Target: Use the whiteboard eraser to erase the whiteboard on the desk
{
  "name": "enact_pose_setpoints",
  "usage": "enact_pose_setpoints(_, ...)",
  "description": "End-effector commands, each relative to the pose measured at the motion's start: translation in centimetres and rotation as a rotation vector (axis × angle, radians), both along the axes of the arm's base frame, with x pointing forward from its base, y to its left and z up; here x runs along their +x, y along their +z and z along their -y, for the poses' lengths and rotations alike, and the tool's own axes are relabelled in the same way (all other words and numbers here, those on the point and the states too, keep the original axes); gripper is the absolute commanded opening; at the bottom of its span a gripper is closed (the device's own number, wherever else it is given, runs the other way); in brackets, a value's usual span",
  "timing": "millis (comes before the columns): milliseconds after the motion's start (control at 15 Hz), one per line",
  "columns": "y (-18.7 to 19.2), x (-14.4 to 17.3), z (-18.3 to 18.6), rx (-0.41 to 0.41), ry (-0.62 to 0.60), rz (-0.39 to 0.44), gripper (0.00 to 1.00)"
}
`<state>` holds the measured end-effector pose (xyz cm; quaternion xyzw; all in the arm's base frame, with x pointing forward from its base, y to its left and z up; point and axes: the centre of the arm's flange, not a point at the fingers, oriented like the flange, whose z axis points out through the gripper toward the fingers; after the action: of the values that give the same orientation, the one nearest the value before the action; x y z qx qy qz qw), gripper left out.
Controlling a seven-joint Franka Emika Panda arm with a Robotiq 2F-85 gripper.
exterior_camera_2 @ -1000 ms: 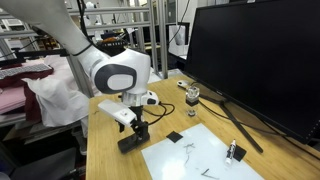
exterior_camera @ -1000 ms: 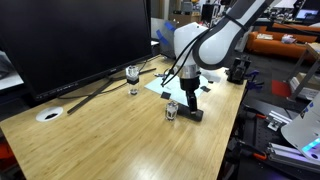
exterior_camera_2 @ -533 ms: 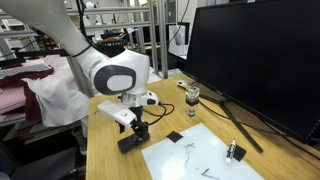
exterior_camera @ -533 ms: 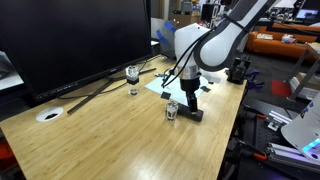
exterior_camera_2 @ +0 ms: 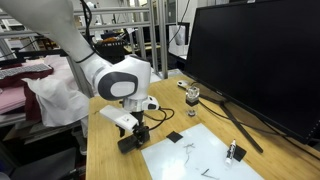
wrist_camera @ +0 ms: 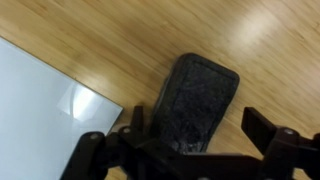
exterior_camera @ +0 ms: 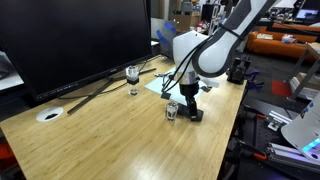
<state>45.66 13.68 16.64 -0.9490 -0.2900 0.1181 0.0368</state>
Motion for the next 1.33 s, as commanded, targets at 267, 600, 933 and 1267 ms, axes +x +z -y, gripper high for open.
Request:
enact_pose_setpoints(267,-0.3,1.0,0.0,0.000,0.015,0.034,0.65)
enact_pose_setpoints(600,0.2,1.5,0.4,-0.015,0.021,0.050,0.31)
enact_pose_setpoints(933,1.2,1.4,1.1,-0.074,0.046,0.072,0.26)
enact_pose_setpoints(1267,4.2,1.8,2.8,-0.111,0.086,0.130,0.26)
